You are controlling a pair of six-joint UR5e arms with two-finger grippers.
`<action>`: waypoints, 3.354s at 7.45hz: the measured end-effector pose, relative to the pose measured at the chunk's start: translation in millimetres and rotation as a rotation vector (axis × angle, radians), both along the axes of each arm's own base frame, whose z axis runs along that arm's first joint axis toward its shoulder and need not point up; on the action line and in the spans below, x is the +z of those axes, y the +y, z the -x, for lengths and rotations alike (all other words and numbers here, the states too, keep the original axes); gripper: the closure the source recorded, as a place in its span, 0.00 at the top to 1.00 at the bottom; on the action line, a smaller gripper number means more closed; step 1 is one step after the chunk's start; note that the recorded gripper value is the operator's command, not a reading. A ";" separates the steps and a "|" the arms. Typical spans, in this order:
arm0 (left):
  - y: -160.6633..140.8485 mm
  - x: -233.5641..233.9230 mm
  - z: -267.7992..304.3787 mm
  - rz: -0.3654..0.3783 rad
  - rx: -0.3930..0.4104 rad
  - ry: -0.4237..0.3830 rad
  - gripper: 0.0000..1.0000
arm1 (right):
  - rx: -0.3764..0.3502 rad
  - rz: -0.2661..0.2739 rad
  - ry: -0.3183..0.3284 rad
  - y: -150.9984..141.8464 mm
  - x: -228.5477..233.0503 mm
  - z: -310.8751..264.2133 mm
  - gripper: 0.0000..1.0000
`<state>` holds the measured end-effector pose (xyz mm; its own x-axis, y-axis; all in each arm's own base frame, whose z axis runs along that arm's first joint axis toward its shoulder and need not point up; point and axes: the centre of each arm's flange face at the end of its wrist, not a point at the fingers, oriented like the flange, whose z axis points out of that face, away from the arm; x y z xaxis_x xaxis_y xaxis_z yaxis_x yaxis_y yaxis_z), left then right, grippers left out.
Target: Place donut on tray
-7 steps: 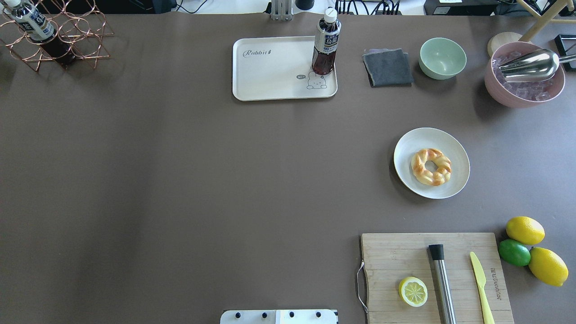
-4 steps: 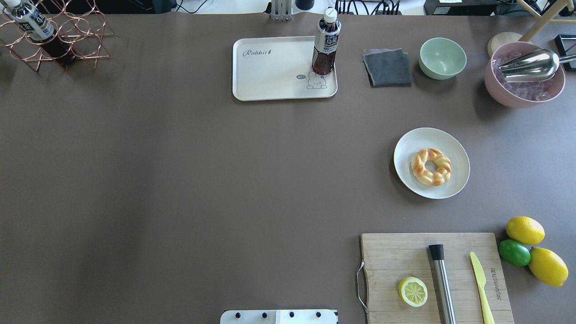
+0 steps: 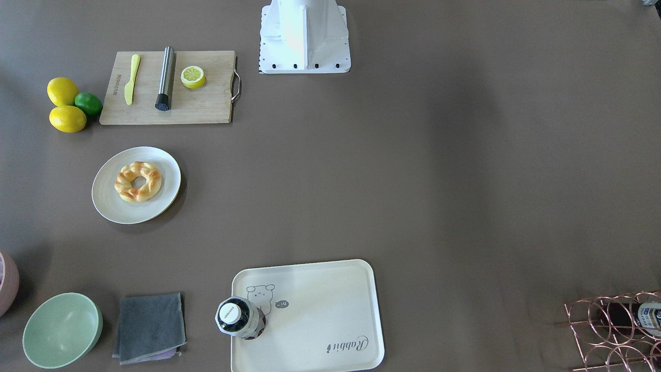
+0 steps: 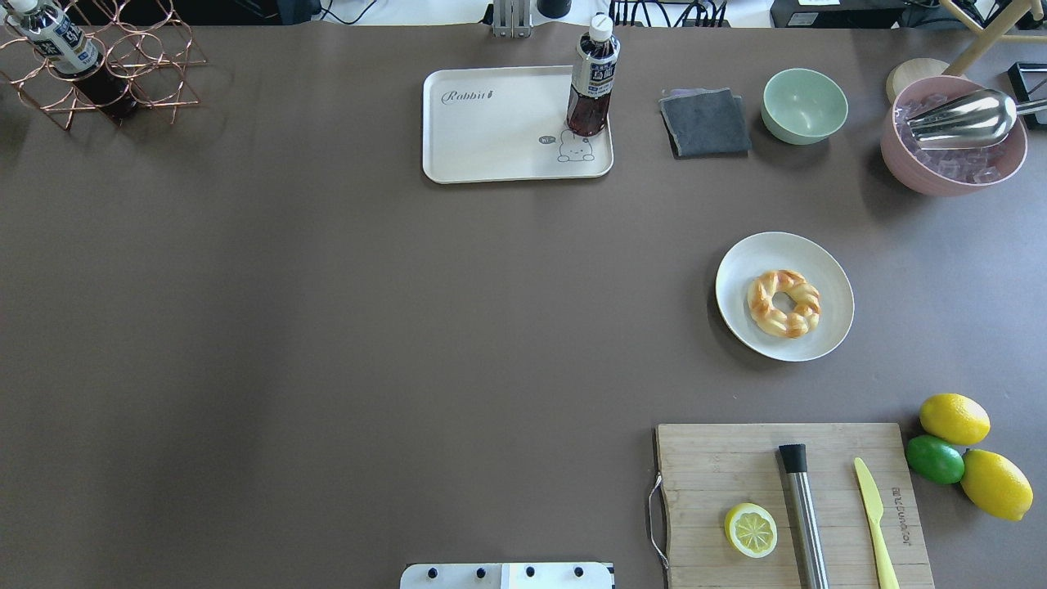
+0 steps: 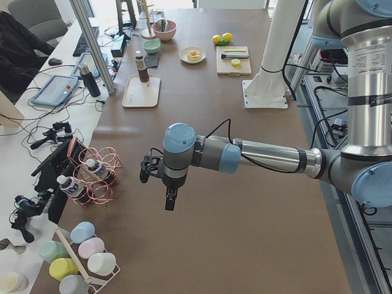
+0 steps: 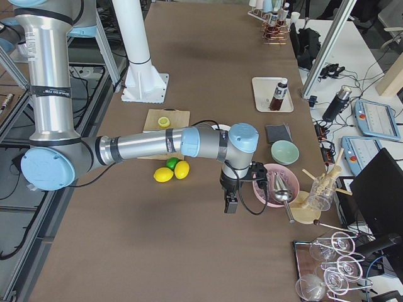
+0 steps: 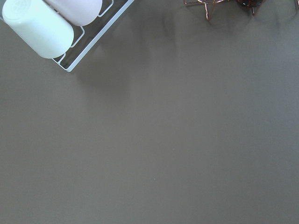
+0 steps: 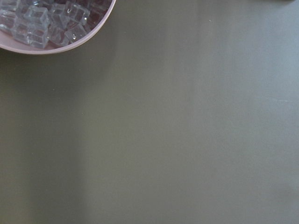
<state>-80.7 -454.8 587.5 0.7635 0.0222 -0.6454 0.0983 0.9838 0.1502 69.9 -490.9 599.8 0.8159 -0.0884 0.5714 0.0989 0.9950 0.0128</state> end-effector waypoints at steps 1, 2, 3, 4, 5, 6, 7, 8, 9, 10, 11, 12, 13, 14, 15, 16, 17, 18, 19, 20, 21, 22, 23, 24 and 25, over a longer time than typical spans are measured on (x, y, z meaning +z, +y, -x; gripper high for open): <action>-4.4 -4.1 0.1 -0.009 0.000 0.000 0.98 | 0.004 -0.013 -0.022 0.6 0.7 1.7 0.99; -7.2 -7.4 0.2 -0.018 0.000 0.000 0.98 | 0.010 -0.012 -0.043 1.2 1.8 3.5 0.99; -8.7 -10.1 -0.2 -0.024 0.001 0.000 0.98 | 0.015 -0.008 -0.049 1.8 4.4 4.6 0.99; -10.4 -10.5 -1.8 -0.025 0.005 0.000 0.98 | 0.018 -0.010 -0.051 1.5 4.4 5.3 0.99; -12.3 -11.7 -2.9 -0.028 0.009 -0.001 0.98 | 0.019 -0.015 -0.051 0.7 3.4 5.6 0.99; -13.9 -13.8 -3.5 -0.034 0.012 -0.002 0.98 | 0.020 -0.023 -0.053 -1.9 1.5 6.5 0.99; -16.4 -15.8 -3.6 -0.037 0.011 -0.002 0.98 | 0.019 -0.029 -0.061 -1.4 0.6 8.0 0.99; -19.4 -18.2 -3.4 -0.041 0.010 -0.002 0.98 | 0.018 -0.050 -0.086 0.4 -0.2 10.4 0.99; -20.9 -19.8 -2.9 -0.044 0.008 -0.006 0.98 | 0.015 -0.088 -0.092 1.0 0.3 11.3 0.99; -19.5 -18.5 -2.4 -0.043 0.006 -0.008 0.98 | 0.009 -0.118 -0.087 -0.6 -0.6 12.8 0.99; -18.2 -17.8 -1.6 -0.039 -0.001 -0.006 0.98 | 0.003 -0.130 -0.082 -1.4 -0.9 14.8 0.99; -16.7 -10.0 -1.5 -0.015 -0.012 -0.004 0.98 | -0.002 -0.131 -0.081 -1.0 0.2 17.8 0.99; -12.6 -1.4 -1.6 0.001 -0.016 -0.005 0.98 | -0.007 -0.127 -0.089 -0.4 0.9 21.9 0.99; -10.5 2.7 -2.1 0.007 -0.018 0.000 0.98 | 0.000 -0.114 -0.128 -0.8 -2.6 29.6 0.99; -8.8 3.1 -2.9 0.004 -0.018 0.004 0.98 | 0.005 -0.098 -0.187 -3.7 -13.1 47.1 0.99; -4.1 7.9 -3.7 0.001 -0.017 0.006 0.98 | -0.008 -0.108 -0.228 -7.9 -21.8 73.4 0.99; 2.9 14.3 -4.5 -0.012 -0.023 0.015 0.98 | -0.010 -0.127 -0.258 -11.2 -29.9 104.5 0.99; 7.5 18.0 -6.0 -0.011 -0.039 0.036 0.98 | 0.012 -0.133 -0.292 -12.8 -39.1 142.3 0.99; 9.2 18.6 -7.3 -0.008 -0.048 0.056 0.98 | 0.049 -0.120 -0.329 -15.4 -41.9 179.5 0.99; 10.5 19.1 -8.4 -0.004 -0.048 0.076 0.98 | 0.079 -0.107 -0.368 -19.3 -36.8 211.2 0.99; 11.6 19.1 -8.4 -0.001 -0.049 0.092 0.98 | 0.103 -0.097 -0.403 -23.3 -31.7 238.7 0.99; 12.3 18.2 -8.0 0.000 -0.049 0.106 0.98 | 0.124 -0.096 -0.421 -23.2 -29.7 264.9 0.99; 12.9 17.4 -8.4 0.001 -0.046 0.121 0.98 | 0.134 -0.096 -0.431 -19.3 -31.3 287.5 0.99; 13.2 16.6 -8.8 0.001 -0.044 0.129 0.98 | 0.137 -0.093 -0.431 -14.9 -34.3 309.8 0.99; 13.4 16.0 -8.8 0.001 -0.044 0.132 0.98 | 0.130 -0.092 -0.428 -9.1 -35.9 329.2 0.99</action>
